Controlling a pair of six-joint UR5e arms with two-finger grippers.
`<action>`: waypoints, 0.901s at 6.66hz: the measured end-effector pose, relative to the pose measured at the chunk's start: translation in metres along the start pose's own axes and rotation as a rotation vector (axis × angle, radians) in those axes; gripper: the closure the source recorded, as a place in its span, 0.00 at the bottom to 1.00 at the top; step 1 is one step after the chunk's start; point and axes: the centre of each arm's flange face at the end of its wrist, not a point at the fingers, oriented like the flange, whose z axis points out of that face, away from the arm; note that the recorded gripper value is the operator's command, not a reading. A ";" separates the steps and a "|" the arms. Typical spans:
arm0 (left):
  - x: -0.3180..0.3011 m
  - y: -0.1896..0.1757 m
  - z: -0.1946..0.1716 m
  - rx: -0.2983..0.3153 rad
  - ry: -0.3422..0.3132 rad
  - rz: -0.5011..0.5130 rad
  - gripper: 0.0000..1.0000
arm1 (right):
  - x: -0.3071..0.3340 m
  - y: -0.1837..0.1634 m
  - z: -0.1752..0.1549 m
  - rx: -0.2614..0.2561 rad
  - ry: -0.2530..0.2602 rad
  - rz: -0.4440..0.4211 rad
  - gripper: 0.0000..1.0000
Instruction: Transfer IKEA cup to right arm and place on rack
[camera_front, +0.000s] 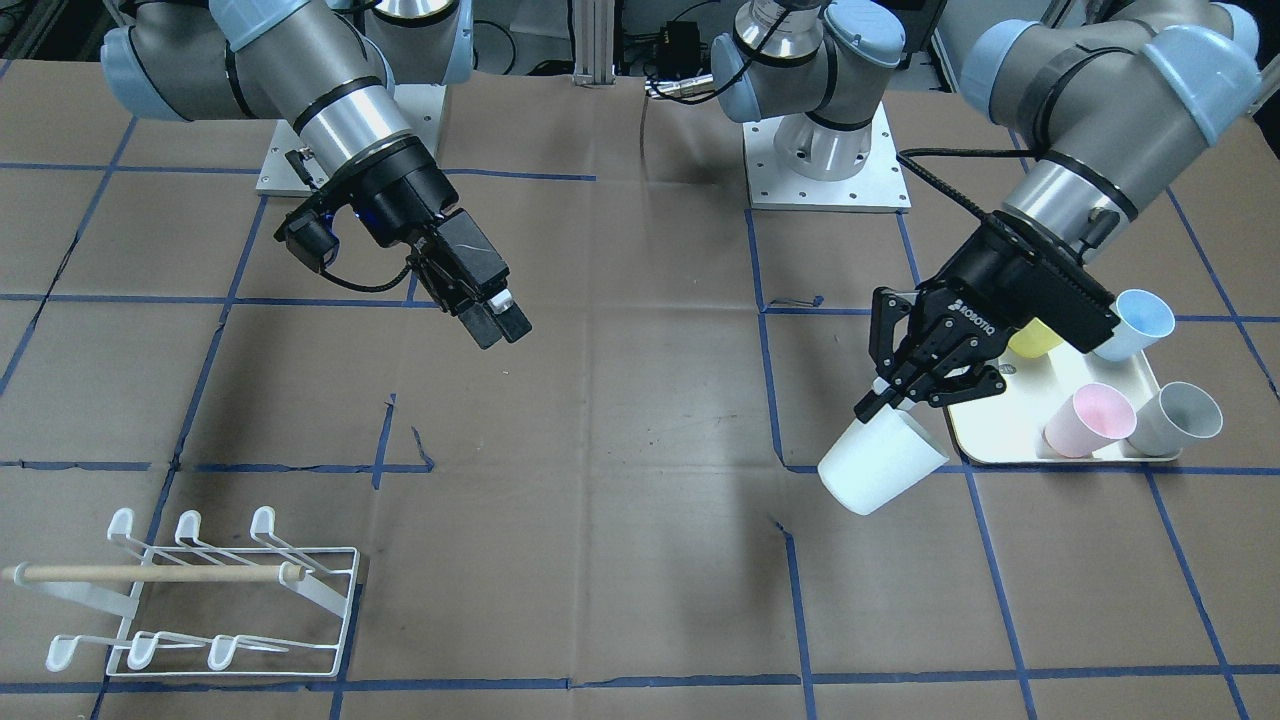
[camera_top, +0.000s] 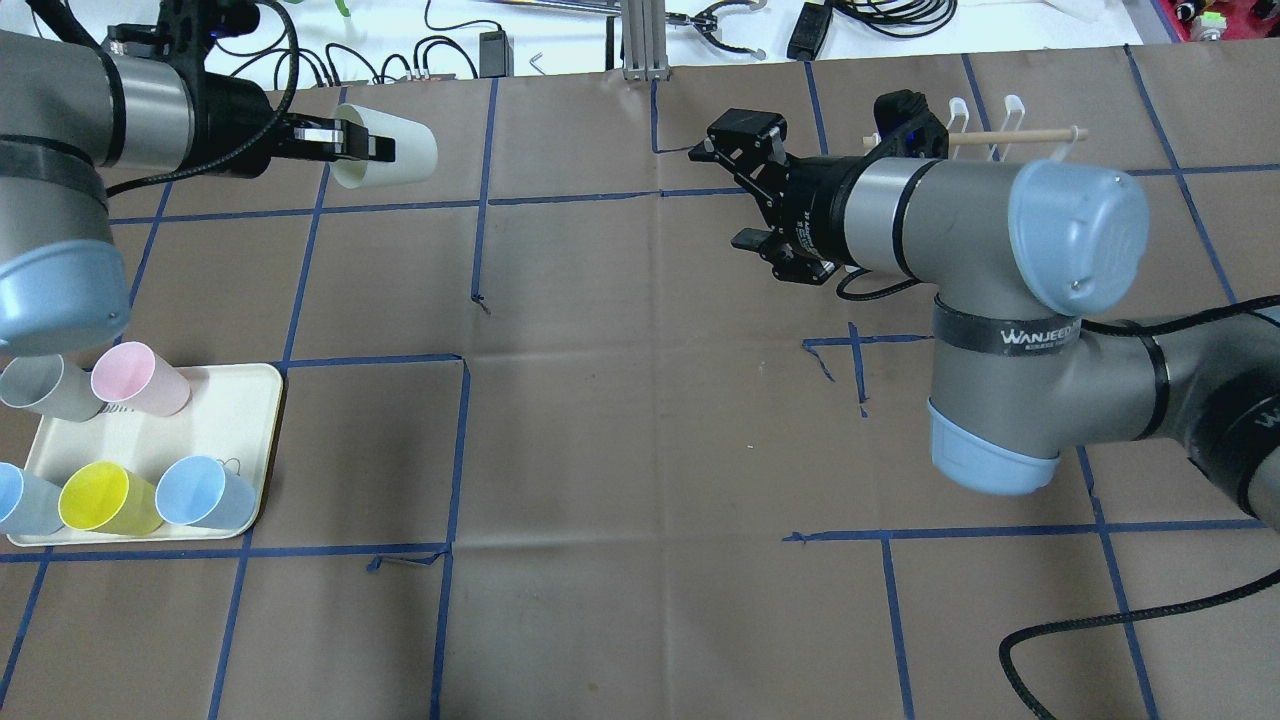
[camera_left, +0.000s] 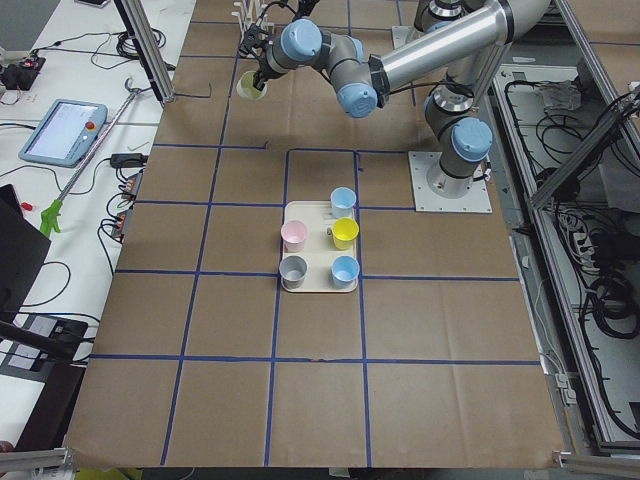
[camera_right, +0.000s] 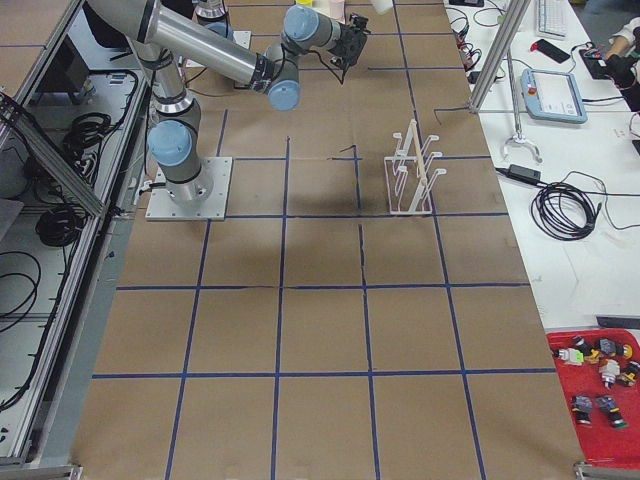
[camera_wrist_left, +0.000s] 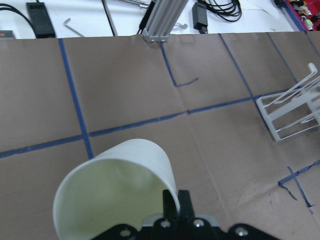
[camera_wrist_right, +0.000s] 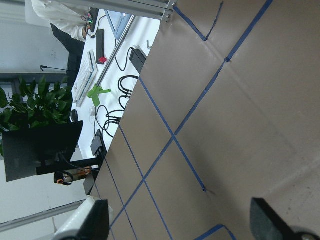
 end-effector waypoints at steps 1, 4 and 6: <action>0.006 0.017 0.011 0.063 0.032 0.048 1.00 | 0.003 0.007 -0.004 0.013 -0.059 0.084 0.01; 0.048 0.038 0.042 0.138 0.082 0.200 1.00 | 0.009 0.031 0.005 -0.013 -0.142 0.236 0.00; 0.059 0.043 0.072 0.188 0.097 0.284 1.00 | 0.013 0.036 0.012 -0.025 -0.137 0.242 0.00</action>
